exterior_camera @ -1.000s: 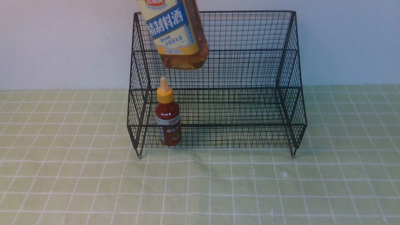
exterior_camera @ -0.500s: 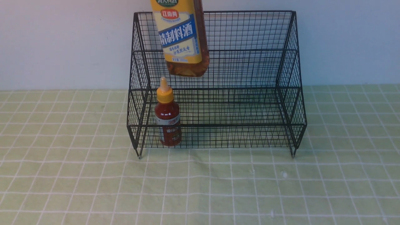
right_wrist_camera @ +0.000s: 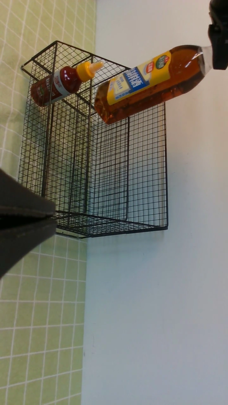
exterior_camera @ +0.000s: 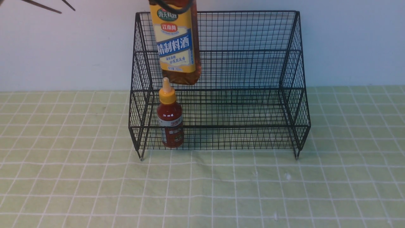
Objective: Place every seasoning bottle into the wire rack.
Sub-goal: Use the left arm to put the condiment bottle back on the shelf
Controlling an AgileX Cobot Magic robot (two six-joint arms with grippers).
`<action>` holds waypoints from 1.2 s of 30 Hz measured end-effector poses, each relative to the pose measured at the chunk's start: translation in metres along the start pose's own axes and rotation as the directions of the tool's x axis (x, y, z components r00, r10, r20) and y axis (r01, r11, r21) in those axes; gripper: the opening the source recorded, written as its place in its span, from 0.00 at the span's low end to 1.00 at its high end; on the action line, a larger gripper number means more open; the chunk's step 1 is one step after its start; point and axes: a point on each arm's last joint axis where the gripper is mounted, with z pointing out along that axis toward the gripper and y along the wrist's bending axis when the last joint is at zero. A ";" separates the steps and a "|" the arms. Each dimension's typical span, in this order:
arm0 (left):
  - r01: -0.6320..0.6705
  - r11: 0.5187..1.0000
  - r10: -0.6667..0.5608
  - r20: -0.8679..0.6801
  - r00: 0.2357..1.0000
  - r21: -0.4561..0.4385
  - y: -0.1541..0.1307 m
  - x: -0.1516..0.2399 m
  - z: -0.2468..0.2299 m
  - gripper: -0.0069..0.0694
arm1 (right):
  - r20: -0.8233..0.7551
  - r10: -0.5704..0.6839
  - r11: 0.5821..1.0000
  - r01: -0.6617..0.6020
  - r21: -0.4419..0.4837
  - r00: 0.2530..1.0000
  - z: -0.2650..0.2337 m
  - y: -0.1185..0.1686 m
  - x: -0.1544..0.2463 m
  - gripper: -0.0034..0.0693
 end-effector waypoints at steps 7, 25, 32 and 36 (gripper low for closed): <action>0.004 1.000 -0.004 -0.027 1.000 -0.003 0.000 0.005 0.005 0.51 | 0.000 0.000 1.000 0.000 0.000 1.000 0.000 0.000 0.000 0.03; -0.021 0.998 0.001 -0.345 0.939 -0.054 0.000 0.053 0.043 0.51 | 0.000 0.000 1.000 0.000 0.000 1.000 0.000 0.000 0.000 0.03; -0.024 0.998 0.001 -0.363 0.932 -0.057 0.000 0.057 0.047 0.51 | 0.000 0.000 1.000 0.000 0.000 1.000 0.000 0.000 0.000 0.03; -0.021 0.998 -0.003 -0.374 0.927 -0.061 0.000 0.058 0.047 0.51 | 0.000 0.000 1.000 0.000 0.000 1.000 0.000 0.000 0.000 0.03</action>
